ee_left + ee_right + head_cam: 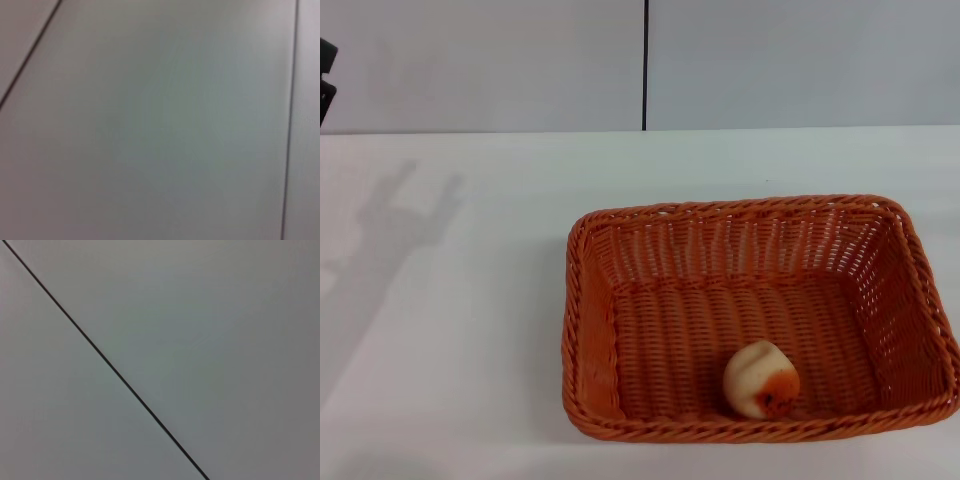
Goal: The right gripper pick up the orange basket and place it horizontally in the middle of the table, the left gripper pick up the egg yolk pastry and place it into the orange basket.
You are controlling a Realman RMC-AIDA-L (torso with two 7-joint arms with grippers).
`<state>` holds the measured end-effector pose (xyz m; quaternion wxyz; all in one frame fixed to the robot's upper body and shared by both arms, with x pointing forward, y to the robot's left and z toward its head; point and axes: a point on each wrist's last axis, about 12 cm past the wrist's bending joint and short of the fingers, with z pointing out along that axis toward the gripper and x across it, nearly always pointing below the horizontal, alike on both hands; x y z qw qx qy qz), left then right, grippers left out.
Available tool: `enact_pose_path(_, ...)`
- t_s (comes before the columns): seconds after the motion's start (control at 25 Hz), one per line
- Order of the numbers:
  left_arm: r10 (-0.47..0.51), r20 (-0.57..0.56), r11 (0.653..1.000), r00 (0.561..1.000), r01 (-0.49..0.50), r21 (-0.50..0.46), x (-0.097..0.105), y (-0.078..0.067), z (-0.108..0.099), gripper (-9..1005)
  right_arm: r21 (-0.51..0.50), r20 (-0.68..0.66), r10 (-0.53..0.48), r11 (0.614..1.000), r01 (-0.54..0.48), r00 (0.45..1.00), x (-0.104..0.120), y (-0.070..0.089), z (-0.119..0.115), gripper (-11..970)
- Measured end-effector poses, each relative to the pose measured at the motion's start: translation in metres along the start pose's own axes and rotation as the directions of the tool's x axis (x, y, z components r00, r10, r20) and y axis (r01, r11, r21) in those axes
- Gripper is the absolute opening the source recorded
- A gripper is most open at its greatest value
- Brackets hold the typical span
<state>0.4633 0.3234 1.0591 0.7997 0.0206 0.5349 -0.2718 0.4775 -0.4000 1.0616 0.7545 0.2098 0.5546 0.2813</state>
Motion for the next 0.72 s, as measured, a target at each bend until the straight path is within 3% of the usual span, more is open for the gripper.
enact_pose_path(0.72,-0.005,0.01,1.0,1.0,0.005,-0.031,-0.002,0.0012,-0.009,710,0.019,0.012,0.011,1.0,-0.011,1.0,0.0016,-0.0011,-0.0077,406)
